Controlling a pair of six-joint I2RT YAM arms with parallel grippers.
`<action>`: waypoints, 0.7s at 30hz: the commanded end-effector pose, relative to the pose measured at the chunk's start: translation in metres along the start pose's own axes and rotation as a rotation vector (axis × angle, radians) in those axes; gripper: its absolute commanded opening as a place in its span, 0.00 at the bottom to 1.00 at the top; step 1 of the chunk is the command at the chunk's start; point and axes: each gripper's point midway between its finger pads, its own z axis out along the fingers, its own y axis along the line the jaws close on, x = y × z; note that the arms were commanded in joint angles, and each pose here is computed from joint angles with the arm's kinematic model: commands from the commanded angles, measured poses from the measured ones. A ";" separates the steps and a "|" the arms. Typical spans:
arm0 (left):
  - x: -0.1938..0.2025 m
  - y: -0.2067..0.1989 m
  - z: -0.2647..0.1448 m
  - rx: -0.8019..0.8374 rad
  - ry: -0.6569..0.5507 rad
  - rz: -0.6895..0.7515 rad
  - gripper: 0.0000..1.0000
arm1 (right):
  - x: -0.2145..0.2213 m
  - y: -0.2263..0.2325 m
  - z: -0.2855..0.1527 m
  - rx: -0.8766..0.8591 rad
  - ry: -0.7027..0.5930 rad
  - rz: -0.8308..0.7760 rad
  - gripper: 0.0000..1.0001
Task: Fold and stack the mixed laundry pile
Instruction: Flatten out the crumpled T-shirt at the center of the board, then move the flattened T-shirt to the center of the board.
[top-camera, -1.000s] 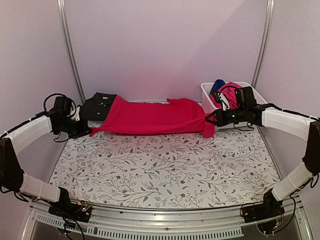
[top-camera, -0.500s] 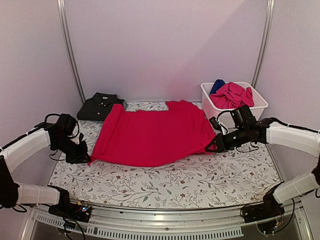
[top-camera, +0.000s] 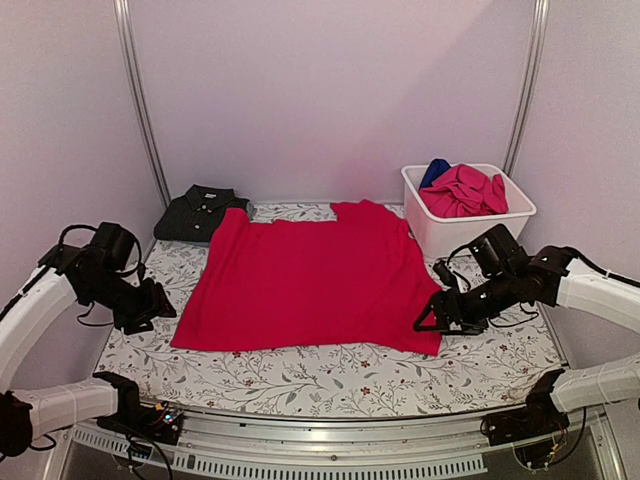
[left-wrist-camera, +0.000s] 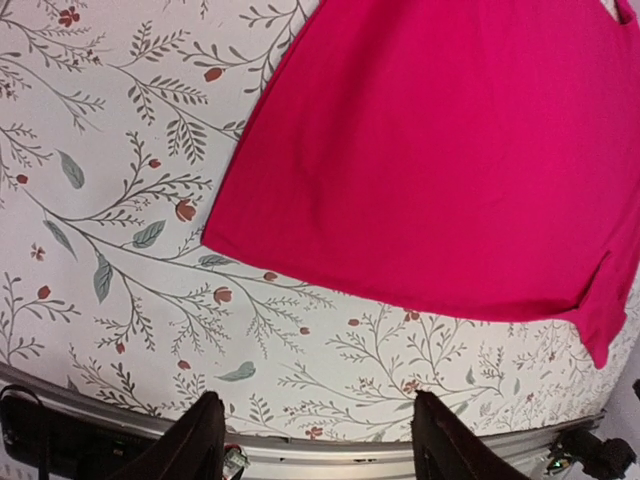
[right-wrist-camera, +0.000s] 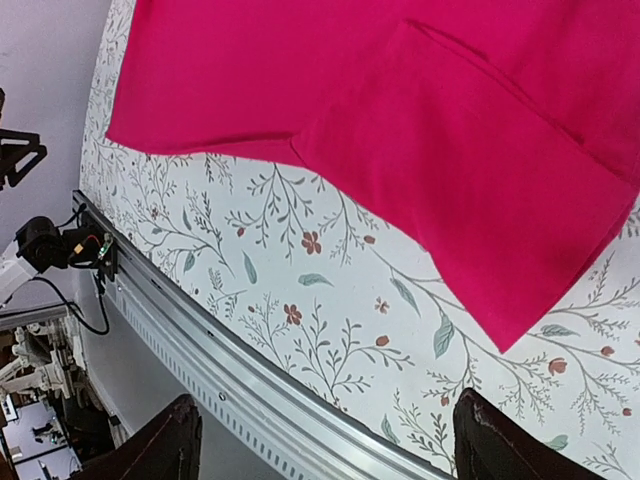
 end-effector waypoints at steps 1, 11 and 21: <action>-0.029 -0.024 0.015 0.034 -0.023 0.039 0.63 | -0.055 -0.003 -0.013 0.071 -0.123 -0.009 0.84; -0.100 -0.098 0.089 0.187 -0.007 0.110 0.49 | -0.163 -0.048 0.054 0.173 -0.135 -0.076 0.60; -0.057 -0.050 0.169 0.005 0.219 -0.065 0.31 | -0.132 -0.090 0.114 0.199 0.052 -0.010 0.58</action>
